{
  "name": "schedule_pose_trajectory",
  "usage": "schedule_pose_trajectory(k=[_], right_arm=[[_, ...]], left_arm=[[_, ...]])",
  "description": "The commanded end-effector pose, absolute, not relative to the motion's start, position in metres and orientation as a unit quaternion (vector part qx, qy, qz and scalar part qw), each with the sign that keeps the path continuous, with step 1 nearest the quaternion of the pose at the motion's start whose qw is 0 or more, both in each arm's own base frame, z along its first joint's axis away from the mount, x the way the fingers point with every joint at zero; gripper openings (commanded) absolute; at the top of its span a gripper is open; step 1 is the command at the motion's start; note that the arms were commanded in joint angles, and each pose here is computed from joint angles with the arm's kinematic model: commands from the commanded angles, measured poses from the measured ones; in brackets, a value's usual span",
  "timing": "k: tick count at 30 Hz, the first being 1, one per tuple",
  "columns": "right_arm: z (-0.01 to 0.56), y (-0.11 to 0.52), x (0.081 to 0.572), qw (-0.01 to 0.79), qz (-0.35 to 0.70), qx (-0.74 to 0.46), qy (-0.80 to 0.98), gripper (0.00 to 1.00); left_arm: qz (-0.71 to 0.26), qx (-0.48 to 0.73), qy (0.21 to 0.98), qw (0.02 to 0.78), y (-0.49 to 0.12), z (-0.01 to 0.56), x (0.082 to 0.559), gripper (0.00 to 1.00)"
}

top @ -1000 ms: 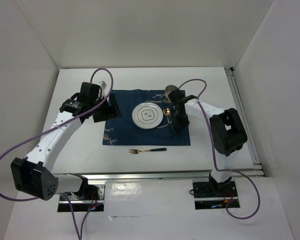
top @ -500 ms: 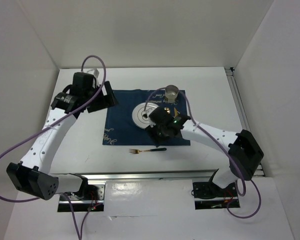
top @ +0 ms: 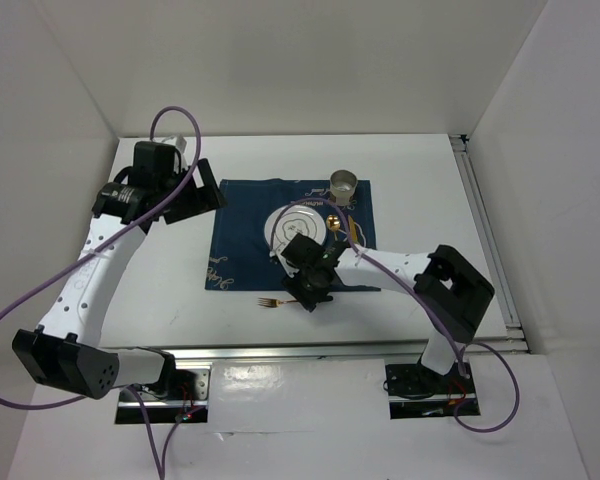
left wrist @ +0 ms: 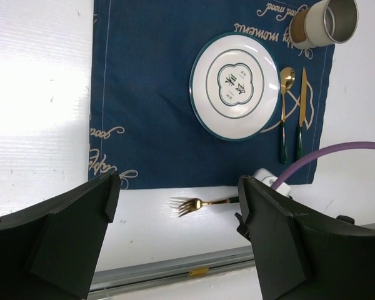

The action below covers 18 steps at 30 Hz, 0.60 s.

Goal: Set the dinner table for one person

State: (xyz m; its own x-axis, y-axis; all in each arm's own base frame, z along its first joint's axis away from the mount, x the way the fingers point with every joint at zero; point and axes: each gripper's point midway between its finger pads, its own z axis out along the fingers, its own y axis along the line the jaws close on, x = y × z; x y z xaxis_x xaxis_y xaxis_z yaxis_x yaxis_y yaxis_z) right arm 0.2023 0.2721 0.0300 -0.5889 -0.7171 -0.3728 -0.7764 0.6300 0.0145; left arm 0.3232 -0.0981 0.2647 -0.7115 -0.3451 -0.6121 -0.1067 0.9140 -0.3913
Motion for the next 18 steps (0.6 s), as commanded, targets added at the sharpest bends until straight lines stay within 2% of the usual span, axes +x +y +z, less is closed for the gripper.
schedule_pose_trajectory(k=[1,6,9,13,16,18], right_arm=[[0.026,0.284,0.206,0.181,0.102,-0.438,0.875,0.57],[0.010,0.281,0.204,0.170,0.096,-0.443,0.875,0.56],[0.004,0.276,0.199,0.160,0.096,-0.444,0.876,0.50],[0.003,0.279,0.189,0.164,0.081,-0.459,0.870,0.50],[0.013,0.284,0.188,0.173,0.096,-0.459,0.866,0.45],[0.013,0.285,0.186,0.170,0.101,-0.460,0.866,0.37]], left_arm=[[-0.171,-0.109,0.906,0.372,-0.097,0.273,0.322,0.95],[-0.176,-0.105,0.906,0.371,-0.097,0.274,0.324,0.95],[-0.175,-0.105,0.908,0.367,-0.098,0.271,0.325,0.95],[-0.179,-0.103,0.908,0.365,-0.099,0.271,0.325,0.95],[-0.179,-0.103,0.908,0.365,-0.099,0.272,0.325,0.95],[-0.179,-0.103,0.908,0.365,-0.099,0.272,0.325,0.95]])
